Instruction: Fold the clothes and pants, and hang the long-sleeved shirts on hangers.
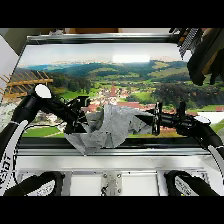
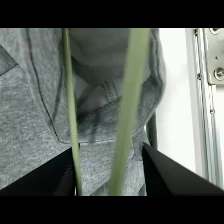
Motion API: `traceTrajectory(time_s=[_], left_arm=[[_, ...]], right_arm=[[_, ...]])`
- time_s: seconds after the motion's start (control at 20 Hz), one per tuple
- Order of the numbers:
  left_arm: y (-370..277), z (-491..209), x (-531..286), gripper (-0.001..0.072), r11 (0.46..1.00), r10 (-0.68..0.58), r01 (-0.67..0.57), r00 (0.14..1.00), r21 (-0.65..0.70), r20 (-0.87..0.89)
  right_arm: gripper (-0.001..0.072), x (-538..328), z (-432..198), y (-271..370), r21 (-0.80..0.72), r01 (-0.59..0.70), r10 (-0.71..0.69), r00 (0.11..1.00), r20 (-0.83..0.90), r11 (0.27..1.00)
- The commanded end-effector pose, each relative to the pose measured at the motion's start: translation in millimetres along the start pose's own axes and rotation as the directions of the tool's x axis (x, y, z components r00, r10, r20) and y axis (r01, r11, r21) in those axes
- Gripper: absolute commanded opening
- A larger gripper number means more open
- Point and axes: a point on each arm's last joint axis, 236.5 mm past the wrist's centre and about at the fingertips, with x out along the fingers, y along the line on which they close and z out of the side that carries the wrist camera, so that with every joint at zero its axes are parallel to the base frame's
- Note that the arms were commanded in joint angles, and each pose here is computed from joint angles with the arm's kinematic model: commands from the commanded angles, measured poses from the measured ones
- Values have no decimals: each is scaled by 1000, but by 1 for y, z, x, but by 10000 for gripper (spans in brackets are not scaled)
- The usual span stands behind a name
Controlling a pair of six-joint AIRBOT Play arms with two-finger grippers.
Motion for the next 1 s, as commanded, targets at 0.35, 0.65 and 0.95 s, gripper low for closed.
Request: traceTrajectory(time_s=[0.35,0.65,0.95], left_arm=[[27,1,-9,383,938,152,-146,988,-316,-6],[31,5,-61,383,881,338,-297,940,-369,49],[37,-23,-123,383,722,530,-417,846,-552,53]], right_arm=[[21,0,0,1,27,-5,5,1000,1,1000],[21,0,0,1,42,-4,4,1000,1,999],[19,0,4,0,82,2,-3,1000,13,997]])
